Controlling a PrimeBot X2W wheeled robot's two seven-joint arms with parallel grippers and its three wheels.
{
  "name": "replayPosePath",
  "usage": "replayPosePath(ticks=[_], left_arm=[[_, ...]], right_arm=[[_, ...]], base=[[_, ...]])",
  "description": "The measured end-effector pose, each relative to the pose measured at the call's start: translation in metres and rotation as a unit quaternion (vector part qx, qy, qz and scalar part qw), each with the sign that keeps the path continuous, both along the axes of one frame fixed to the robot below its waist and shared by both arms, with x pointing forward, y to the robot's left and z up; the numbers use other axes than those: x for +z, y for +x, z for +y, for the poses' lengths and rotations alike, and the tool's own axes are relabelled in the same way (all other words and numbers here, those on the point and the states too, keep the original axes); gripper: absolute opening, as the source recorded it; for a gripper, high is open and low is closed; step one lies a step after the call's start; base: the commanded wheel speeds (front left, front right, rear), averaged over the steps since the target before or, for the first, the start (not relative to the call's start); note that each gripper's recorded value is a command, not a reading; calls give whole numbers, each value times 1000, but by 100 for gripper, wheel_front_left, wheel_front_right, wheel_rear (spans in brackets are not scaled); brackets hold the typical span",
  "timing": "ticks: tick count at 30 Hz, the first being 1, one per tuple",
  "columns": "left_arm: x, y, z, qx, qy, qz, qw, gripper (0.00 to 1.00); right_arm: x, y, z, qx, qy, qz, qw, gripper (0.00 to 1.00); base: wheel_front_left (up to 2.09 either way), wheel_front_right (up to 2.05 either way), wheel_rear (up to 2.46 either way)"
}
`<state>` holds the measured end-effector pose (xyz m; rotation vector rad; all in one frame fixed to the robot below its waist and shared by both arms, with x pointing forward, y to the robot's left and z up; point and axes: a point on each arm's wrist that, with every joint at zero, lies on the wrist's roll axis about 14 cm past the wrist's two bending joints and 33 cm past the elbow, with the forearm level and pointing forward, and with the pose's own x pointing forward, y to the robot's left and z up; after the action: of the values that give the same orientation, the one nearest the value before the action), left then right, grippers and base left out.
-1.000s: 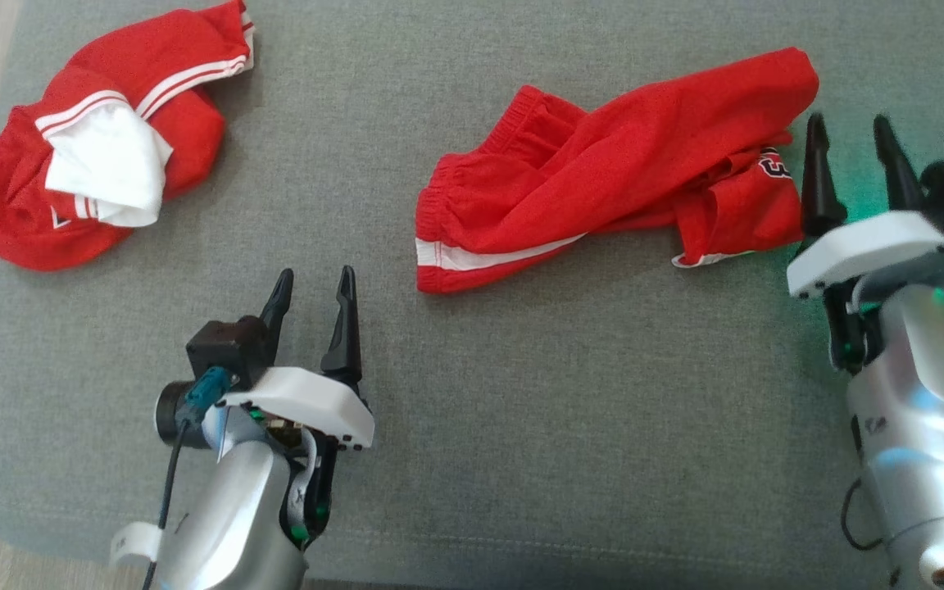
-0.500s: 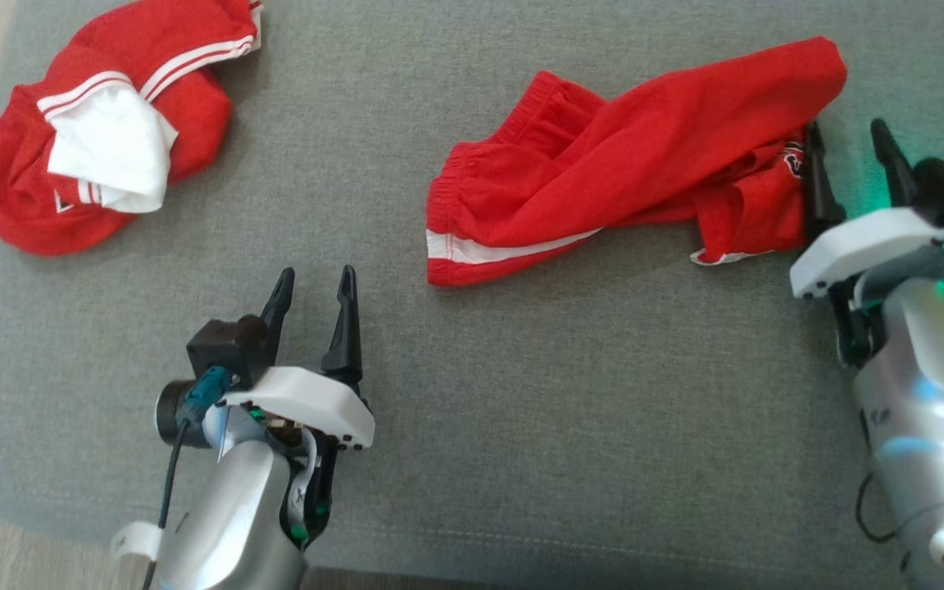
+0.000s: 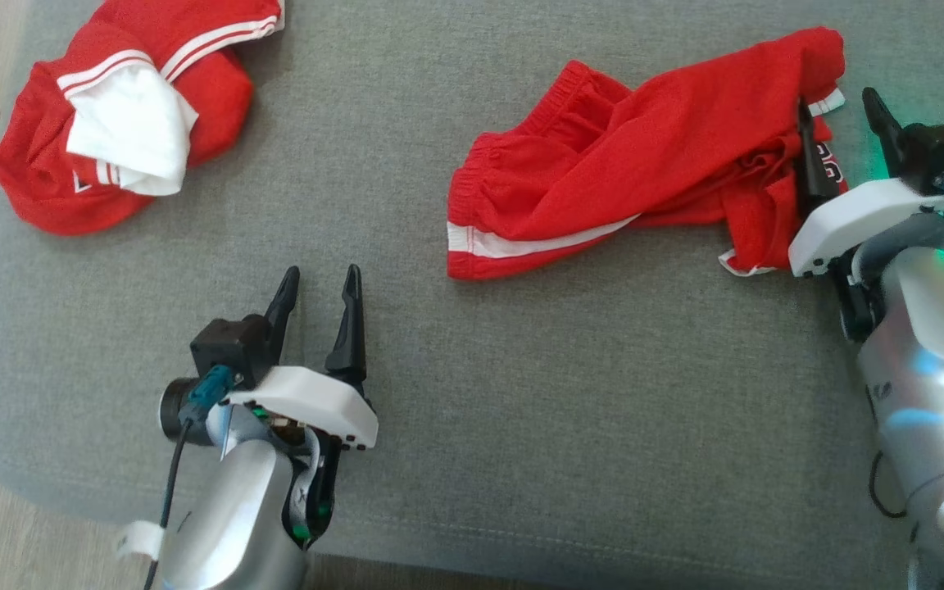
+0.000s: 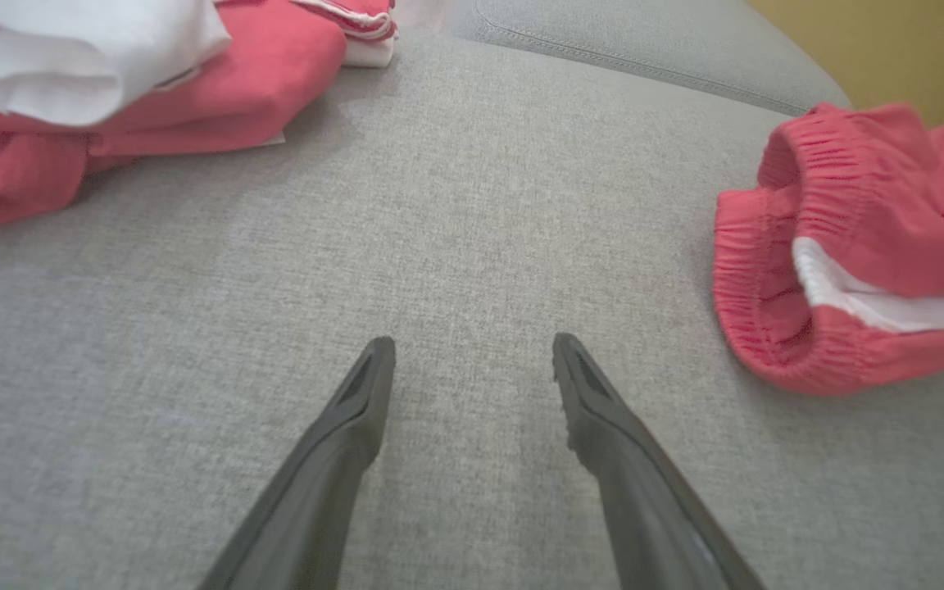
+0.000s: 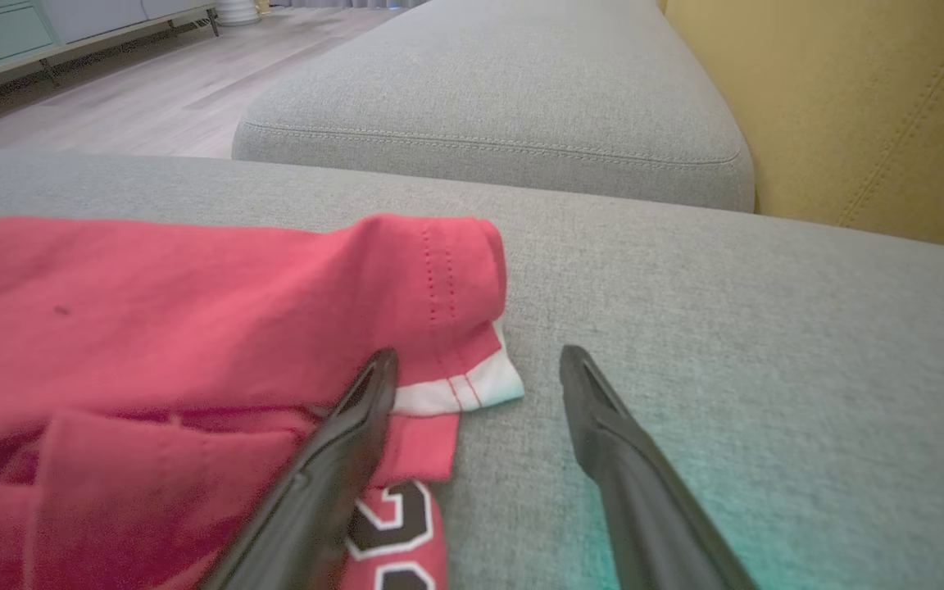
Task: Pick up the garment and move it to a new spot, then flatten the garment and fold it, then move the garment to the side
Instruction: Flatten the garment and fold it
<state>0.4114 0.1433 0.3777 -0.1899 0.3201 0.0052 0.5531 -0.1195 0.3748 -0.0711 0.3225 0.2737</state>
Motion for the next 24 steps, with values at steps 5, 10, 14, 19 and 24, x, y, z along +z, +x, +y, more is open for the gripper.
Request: replayPosePath(ticks=[5, 10, 14, 19, 24], left_arm=[[-4, -1, 4, 4, 2, 5, 1000, 100], [-5, 1, 7, 8, 5, 7, 1000, 100], [-3, 6, 8, 11, 3, 2, 1000, 100], [-4, 6, 8, 11, 2, 3, 1000, 100], [-3, 7, 6, 8, 1, 2, 1000, 100]], right_arm=[[-3, 9, 3, 4, -2, 5, 1000, 86], [-11, 15, 3, 2, -1, 18, 1000, 20], [-14, 18, 2, -5, 5, 26, 1000, 0], [-16, 17, -1, -12, 9, 31, 999, 0], [-7, 21, -5, -25, 24, 20, 999, 0]], base=[[0, 0, 0], [0, 0, 0], [0, 0, 0], [0, 0, 0], [0, 0, 0]])
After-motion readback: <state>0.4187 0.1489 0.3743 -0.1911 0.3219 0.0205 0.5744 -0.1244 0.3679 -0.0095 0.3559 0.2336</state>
